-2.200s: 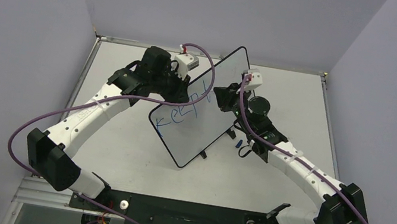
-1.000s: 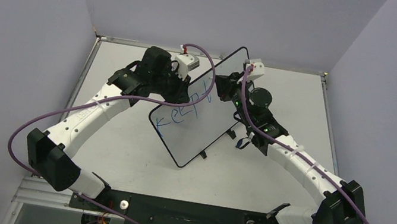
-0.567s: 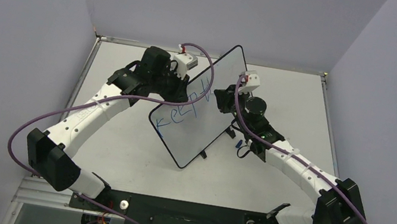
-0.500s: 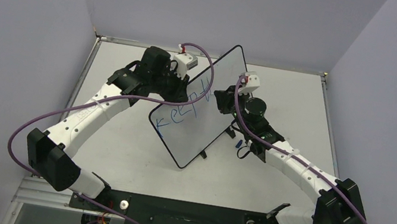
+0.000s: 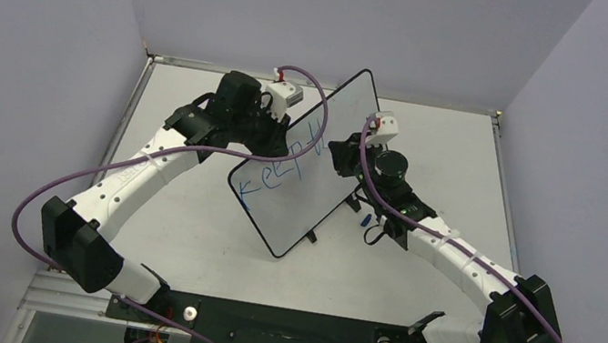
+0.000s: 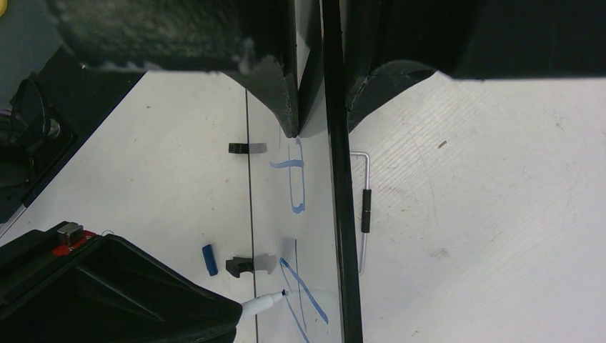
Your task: Write a sentence on the whiteboard
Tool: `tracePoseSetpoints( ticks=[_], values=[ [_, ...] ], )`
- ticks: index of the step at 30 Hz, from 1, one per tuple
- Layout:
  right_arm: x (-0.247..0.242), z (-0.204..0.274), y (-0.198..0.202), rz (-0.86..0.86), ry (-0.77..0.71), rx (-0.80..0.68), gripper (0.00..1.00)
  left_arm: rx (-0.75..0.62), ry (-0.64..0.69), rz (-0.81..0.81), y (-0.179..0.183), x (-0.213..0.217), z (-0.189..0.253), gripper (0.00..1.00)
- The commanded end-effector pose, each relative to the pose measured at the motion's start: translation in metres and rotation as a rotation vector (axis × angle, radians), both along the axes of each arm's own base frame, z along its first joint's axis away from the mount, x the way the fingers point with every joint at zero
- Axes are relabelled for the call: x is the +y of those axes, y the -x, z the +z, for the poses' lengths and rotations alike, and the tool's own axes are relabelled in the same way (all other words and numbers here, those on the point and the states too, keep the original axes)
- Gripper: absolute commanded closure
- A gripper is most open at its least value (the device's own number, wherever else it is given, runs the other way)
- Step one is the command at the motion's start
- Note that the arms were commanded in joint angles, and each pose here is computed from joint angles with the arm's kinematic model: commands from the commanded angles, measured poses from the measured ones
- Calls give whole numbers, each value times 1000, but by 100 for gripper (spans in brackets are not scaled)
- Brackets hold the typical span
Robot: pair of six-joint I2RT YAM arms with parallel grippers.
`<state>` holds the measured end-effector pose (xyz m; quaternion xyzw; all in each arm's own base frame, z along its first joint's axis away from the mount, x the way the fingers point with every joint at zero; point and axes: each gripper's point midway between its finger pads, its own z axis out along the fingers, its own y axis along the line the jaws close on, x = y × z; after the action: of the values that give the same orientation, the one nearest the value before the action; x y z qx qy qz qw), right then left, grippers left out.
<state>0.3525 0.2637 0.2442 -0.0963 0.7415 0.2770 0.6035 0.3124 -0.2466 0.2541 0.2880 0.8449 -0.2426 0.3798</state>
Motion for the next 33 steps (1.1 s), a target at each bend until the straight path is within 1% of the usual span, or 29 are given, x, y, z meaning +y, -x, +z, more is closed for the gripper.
tracePoseSetpoints(
  ticks=[1, 11, 14, 22, 33],
  values=[
    [5, 38, -3, 4, -58, -54, 100, -122, -52, -57, -14, -6, -3, 100],
    [11, 68, -12, 4, -88, -102, 100, -121, -51, -57, -14, -6, -3, 100],
    [7, 74, -16, -26, -88, -114, 100, -121, -51, -57, -14, -6, -4, 100],
    [2, 72, -22, -56, -72, -114, 100, -123, -51, -58, -13, -5, -3, 100],
    [-7, 56, -30, -90, -35, -83, 100, -124, -50, -58, -13, -6, -3, 100]
  ],
)
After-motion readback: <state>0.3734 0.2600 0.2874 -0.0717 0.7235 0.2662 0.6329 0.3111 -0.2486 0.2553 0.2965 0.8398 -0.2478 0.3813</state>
